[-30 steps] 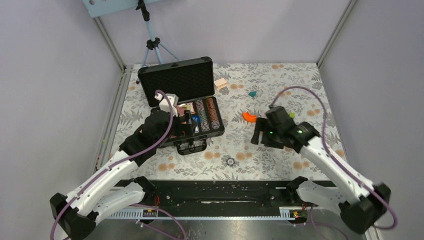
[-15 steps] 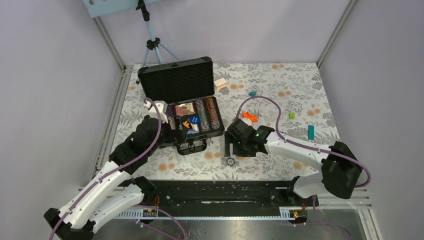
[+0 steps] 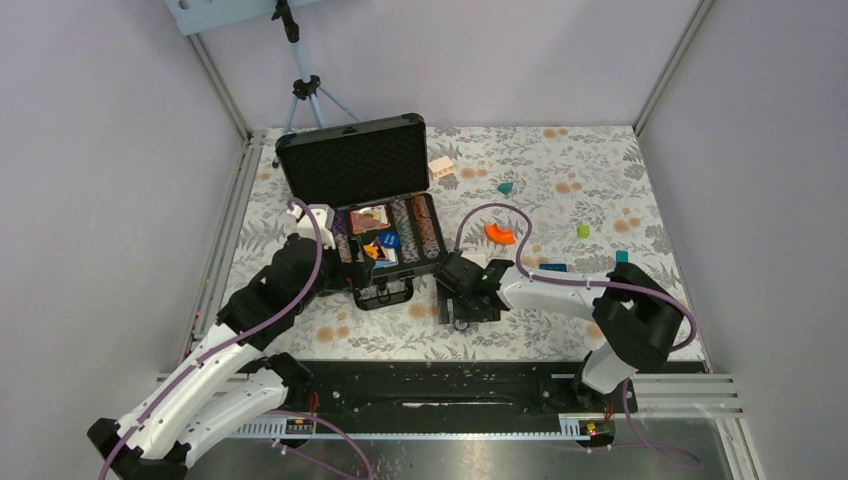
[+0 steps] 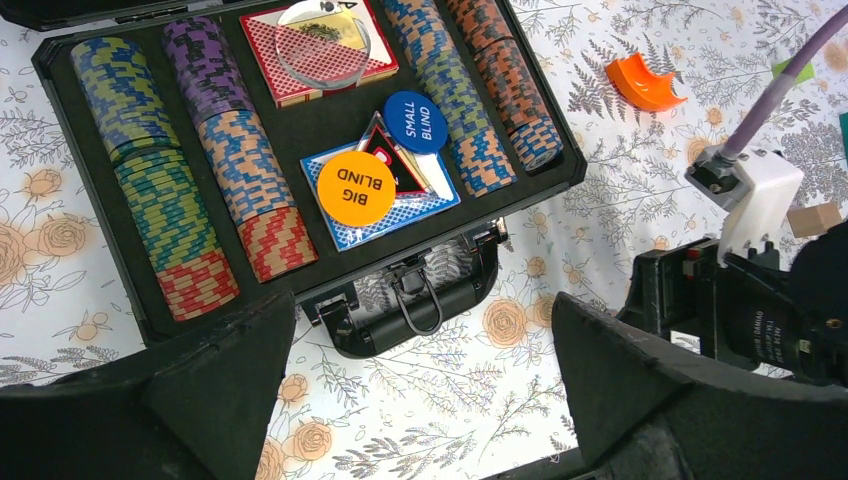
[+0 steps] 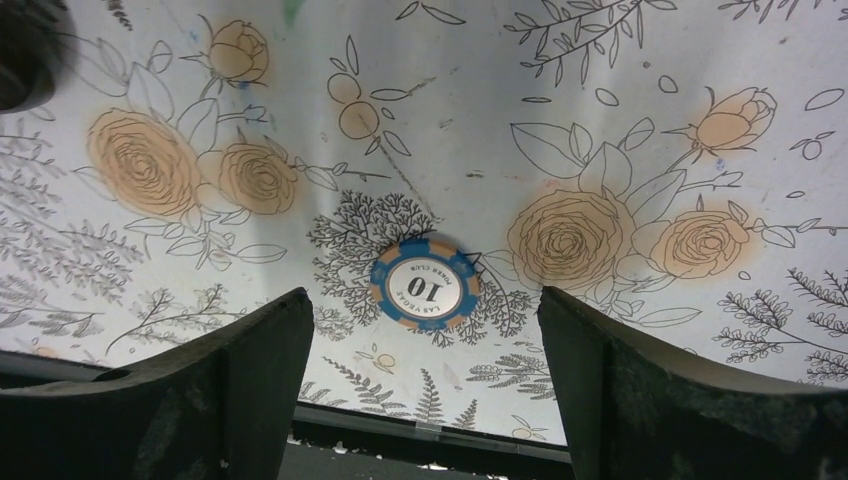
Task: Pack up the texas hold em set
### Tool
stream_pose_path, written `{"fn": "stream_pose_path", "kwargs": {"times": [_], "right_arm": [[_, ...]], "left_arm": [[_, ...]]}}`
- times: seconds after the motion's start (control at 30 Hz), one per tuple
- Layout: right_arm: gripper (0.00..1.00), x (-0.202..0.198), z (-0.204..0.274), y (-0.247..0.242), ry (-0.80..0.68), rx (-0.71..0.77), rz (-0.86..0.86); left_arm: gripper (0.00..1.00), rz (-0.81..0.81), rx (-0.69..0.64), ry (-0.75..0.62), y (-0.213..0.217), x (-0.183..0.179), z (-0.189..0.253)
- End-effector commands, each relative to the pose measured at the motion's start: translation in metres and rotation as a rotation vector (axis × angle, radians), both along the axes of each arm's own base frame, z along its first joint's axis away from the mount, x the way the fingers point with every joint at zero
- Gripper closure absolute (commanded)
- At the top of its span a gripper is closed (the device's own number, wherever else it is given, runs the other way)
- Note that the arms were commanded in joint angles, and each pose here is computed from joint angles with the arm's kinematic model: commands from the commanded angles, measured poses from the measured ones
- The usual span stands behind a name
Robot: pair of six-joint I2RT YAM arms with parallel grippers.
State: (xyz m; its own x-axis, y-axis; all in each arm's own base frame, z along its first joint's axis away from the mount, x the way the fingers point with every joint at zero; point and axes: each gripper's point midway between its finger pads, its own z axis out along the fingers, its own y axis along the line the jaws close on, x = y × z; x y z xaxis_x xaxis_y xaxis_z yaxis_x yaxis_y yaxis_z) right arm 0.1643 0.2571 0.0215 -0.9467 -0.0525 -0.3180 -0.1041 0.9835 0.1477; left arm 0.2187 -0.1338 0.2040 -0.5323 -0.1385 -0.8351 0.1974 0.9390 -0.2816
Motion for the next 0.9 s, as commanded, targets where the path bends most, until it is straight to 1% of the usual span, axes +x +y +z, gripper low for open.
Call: {"fn": "stream_pose_path", "kwargs": {"times": [0.0, 0.17, 0.23, 0.33, 0.47, 0.73, 0.87], "right_arm": [[0.11, 0.009, 0.001, 0.006, -0.027, -0.048, -0.012], [0.14, 0.005, -0.003, 0.006, -0.039, -0.153, 0.031], [0.16, 0.004, -0.004, 0.006, -0.046, -0.173, 0.034], [0.21, 0.002, -0.010, 0.002, -0.037, -0.188, 0.022], [0.25, -0.004, -0.020, -0.004, -0.017, -0.200, 0.018], [0.37, -0.015, -0.037, -0.007, 0.026, -0.179, 0.002], [0.40, -0.018, -0.041, -0.011, 0.036, -0.190, -0.005]], "left_arm": [[0.01, -0.001, -0.010, -0.028, -0.001, 0.004, 0.007], [0.01, -0.006, -0.010, -0.027, -0.002, 0.004, 0.007], [0.01, -0.005, -0.009, -0.026, -0.002, 0.004, 0.006], [0.01, -0.008, -0.011, -0.025, -0.003, 0.004, 0.006], [0.01, -0.012, -0.010, -0.024, -0.003, 0.004, 0.006], [0.01, -0.021, -0.008, -0.017, -0.005, 0.004, 0.004], [0.01, -0.026, -0.006, -0.013, -0.006, 0.004, 0.003]]}}
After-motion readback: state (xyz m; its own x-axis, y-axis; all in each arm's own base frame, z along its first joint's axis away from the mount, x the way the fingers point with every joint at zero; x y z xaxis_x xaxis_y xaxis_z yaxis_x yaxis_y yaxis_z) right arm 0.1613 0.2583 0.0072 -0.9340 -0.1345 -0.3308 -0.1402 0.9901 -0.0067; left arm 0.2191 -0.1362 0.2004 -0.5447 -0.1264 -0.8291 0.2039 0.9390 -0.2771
